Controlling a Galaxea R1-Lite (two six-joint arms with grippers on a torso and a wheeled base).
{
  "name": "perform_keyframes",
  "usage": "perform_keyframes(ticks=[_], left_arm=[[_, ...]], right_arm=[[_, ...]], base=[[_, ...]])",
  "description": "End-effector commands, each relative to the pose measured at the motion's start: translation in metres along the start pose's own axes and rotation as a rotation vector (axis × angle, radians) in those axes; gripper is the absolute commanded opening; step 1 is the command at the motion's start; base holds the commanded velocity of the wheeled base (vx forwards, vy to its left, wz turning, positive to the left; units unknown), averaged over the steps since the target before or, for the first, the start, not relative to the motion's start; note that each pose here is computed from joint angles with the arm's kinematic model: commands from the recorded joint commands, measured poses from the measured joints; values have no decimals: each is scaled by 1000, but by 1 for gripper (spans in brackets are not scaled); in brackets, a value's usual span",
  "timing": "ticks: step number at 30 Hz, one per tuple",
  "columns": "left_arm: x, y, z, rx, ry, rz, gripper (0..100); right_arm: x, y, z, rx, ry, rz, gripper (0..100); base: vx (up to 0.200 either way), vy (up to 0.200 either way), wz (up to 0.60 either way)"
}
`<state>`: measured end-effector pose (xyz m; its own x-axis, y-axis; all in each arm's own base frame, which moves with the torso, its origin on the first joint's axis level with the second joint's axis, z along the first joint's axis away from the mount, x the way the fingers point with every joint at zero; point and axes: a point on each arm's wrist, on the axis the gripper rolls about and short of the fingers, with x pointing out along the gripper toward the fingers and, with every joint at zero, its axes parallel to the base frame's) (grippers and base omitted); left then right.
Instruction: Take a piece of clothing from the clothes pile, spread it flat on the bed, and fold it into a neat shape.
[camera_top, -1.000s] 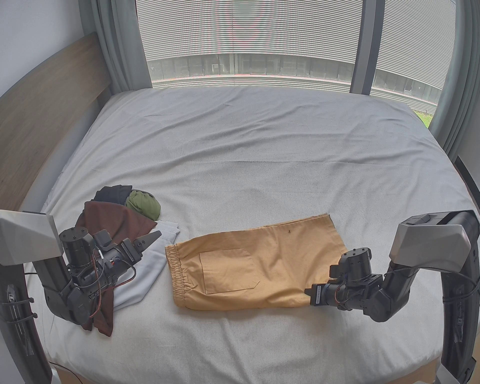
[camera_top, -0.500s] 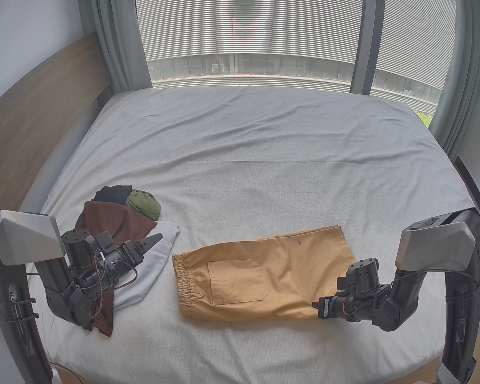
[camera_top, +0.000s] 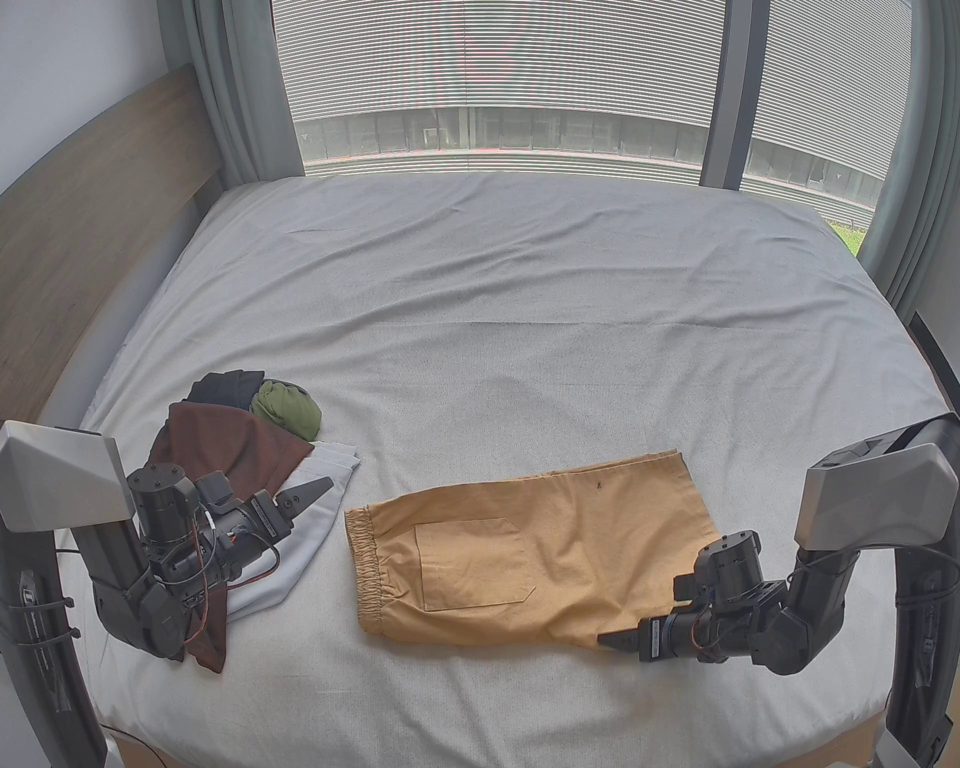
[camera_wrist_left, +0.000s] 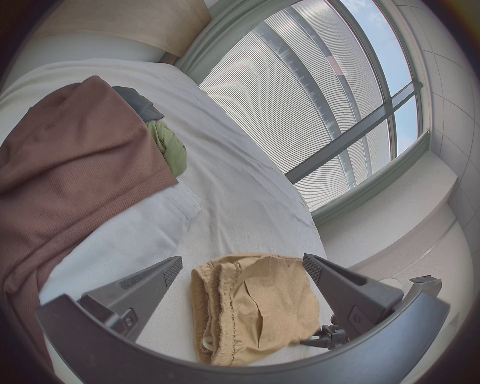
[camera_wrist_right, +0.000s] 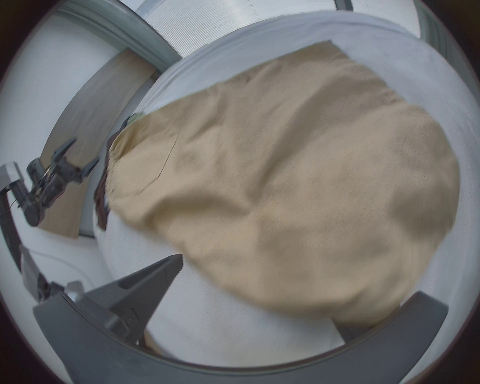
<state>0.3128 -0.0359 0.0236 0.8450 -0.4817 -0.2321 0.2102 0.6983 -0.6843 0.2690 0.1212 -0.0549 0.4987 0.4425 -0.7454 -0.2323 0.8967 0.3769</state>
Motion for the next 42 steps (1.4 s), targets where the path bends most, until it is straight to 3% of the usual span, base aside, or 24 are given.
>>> perform_keyframes(ticks=[1,7,9,15,26,35,42], left_arm=[[-4,-3,-9,-10,48,-13,100],[-3,-5,-12,-14,62,-15,100],[-4,-5,-15,-20,72,-10,100],[-1,-3,-29,-30,120,4,100],[10,11,-48,-39,168,48,100],[21,20,-59,-49,183,82,100],[24,21,-69,-59,215,83,100]], right_arm=[[-23,22,-14,-41,83,87,100],[-38,47,-25,-113,114,192,100],[-47,63,-25,-153,111,269,100],[-58,87,-15,-211,47,365,100],[-63,91,2,-167,-114,433,100],[-56,71,4,-130,-153,410,100],[-56,69,4,-131,-175,417,100]], base=[[0,0,0],[0,0,0],[0,0,0],[0,0,0],[0,0,0],[0,0,0],[0,0,0]])
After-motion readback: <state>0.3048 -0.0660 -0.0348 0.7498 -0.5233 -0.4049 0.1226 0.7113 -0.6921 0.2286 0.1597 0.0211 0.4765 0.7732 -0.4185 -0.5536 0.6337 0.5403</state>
